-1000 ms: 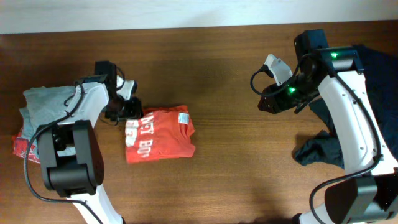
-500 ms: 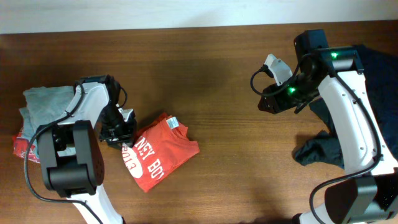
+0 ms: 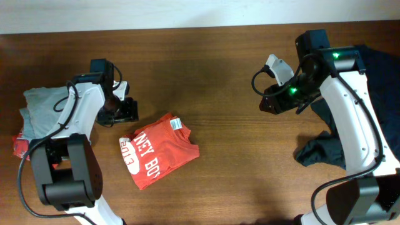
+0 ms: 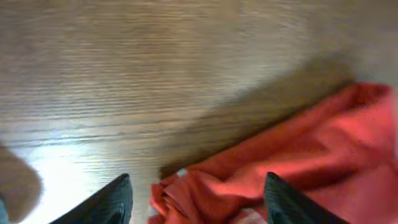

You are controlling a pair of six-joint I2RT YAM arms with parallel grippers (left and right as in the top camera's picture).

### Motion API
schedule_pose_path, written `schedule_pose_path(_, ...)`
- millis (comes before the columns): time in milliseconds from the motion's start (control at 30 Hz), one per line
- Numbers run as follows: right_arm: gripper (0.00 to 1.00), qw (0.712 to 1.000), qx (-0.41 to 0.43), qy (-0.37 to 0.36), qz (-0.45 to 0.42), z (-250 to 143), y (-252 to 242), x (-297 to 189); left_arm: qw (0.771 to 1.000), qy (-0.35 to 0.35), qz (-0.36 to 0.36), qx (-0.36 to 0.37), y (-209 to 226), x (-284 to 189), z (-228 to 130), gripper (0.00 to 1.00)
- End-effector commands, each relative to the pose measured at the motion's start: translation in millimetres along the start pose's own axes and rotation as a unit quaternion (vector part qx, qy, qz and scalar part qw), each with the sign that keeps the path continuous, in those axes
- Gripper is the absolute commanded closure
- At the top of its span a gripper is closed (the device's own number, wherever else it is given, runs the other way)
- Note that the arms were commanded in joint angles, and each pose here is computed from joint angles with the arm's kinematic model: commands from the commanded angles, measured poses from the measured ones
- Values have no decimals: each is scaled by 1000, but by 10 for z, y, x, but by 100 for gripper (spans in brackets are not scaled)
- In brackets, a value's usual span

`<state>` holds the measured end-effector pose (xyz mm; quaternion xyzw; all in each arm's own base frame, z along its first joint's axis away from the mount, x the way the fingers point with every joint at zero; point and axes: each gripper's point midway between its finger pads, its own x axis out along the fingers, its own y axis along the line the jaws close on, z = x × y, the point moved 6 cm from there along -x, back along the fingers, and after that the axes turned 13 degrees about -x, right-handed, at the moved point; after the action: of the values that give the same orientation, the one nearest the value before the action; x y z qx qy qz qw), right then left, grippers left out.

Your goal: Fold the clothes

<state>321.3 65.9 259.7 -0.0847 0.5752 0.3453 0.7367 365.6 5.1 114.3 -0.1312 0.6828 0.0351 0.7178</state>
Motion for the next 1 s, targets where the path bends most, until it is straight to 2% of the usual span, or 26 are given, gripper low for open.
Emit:
schedule_pose_path(0, 62, 1000, 2, 1, -3, -6, -26, -2, 977, 1, -151, 152, -360, -230, -61, 27)
schedule_pose_path(33, 62, 1000, 2, 1, -3, -6, -26, -2, 965, 5, -183, 187, -420, -254, -112, 19)
schedule_pose_path(67, 62, 1000, 2, 1, -3, -7, -25, -2, 955, 10, -204, 215, -454, -272, -161, 16)
schedule_pose_path(133, 62, 1000, 2, 1, -3, -6, -25, -2, 948, 14, -212, 236, -454, -281, -198, 7)
schedule_pose_path(233, 62, 1000, 2, 1, -3, -6, -26, -2, 944, 11, -212, 253, -442, -281, -202, 2)
schedule_pose_path(367, 62, 1000, 2, 1, -3, -6, -25, -2, 944, 18, -211, 252, -424, -205, -182, 1)
schedule_pose_path(733, 62, 1000, 3, 3, -2, -12, -22, -2, 958, 108, -152, 219, -207, 446, -184, 1)
schedule_pose_path(833, 62, 1000, 3, 3, -2, -12, -22, -2, 957, 125, -155, 212, -193, 549, -207, 1)
schedule_pose_path(967, 62, 1000, 3, 3, -2, -12, -22, -2, 955, 158, -166, 191, -206, 657, -285, 6)
